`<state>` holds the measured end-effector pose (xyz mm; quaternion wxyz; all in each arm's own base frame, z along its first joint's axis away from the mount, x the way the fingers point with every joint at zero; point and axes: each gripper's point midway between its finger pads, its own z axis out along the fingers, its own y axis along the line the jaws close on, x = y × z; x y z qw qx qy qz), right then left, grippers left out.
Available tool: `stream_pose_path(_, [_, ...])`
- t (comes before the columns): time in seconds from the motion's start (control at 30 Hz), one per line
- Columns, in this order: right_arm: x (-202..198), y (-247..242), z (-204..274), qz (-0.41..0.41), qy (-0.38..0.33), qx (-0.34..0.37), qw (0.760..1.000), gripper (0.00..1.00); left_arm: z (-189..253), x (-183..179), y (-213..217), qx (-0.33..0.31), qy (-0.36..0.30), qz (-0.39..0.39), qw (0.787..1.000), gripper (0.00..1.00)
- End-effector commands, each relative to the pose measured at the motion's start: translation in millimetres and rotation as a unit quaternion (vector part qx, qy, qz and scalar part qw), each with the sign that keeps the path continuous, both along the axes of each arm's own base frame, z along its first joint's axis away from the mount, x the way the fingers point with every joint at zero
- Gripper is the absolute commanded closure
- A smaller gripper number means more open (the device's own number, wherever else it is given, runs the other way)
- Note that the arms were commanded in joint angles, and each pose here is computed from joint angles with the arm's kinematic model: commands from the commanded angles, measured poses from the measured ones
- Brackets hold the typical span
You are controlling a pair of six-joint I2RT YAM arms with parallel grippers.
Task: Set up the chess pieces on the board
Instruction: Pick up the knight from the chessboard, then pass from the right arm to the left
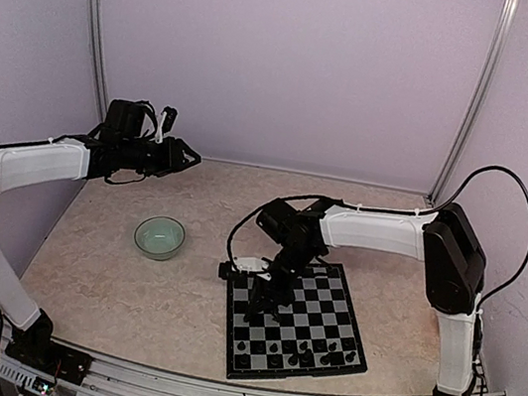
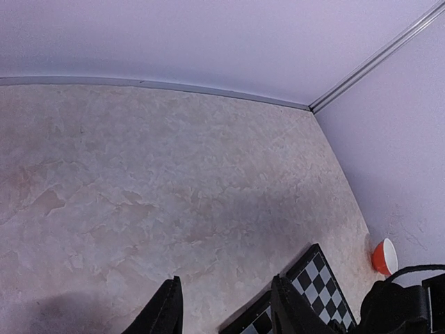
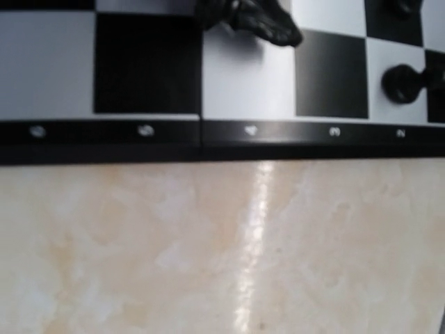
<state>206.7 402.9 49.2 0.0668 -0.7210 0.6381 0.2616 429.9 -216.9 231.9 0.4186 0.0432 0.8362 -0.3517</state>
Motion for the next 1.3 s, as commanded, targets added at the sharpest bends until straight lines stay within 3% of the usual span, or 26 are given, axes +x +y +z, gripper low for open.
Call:
stream_pose_path(0.0, [2, -3, 4, -0.021, 0.046, 0.013, 0.999, 0.96, 9, 6, 0, -0.007, -0.008, 0.0, 1.0, 0.56])
stream_pose_path(0.27, [11, -9, 17, -0.052, 0.097, 0.047, 0.993, 0.97, 7, 5, -5, -0.003, -0.009, -0.011, 1.0, 0.56])
stream_pose_path(0.37, [19, -12, 28, -0.067, 0.12, 0.071, 0.988, 0.97, 12, -1, -14, 0.027, -0.03, -0.015, 0.999, 0.57])
stream_pose_path(0.5, [32, -20, 42, -0.091, 0.135, 0.101, 0.981, 0.96, 13, -33, -42, 0.106, -0.058, 0.013, 0.993, 0.56])
stream_pose_path(0.57, [37, -26, 46, -0.102, 0.135, 0.11, 0.979, 0.96, 17, -62, -62, 0.112, -0.066, 0.024, 0.991, 0.55])
stream_pose_path(0.73, [48, -35, 58, -0.123, 0.118, 0.135, 0.976, 0.96, 13, -136, -104, 0.007, -0.07, 0.035, 0.997, 0.55])
stream_pose_path(0.9, [63, -40, 78, -0.152, 0.108, 0.165, 0.969, 0.96, 9, -179, -127, -0.08, -0.065, 0.05, 0.993, 0.55])
stream_pose_path(1.07, [73, -41, 91, -0.171, 0.08, 0.177, 0.966, 0.97, -10, -188, -157, -0.149, -0.028, 0.036, 0.988, 0.57])
stream_pose_path(1.27, [75, -46, 101, -0.183, 0.064, 0.187, 0.963, 0.97, -26, -193, -190, -0.183, -0.001, 0.009, 0.983, 0.6])
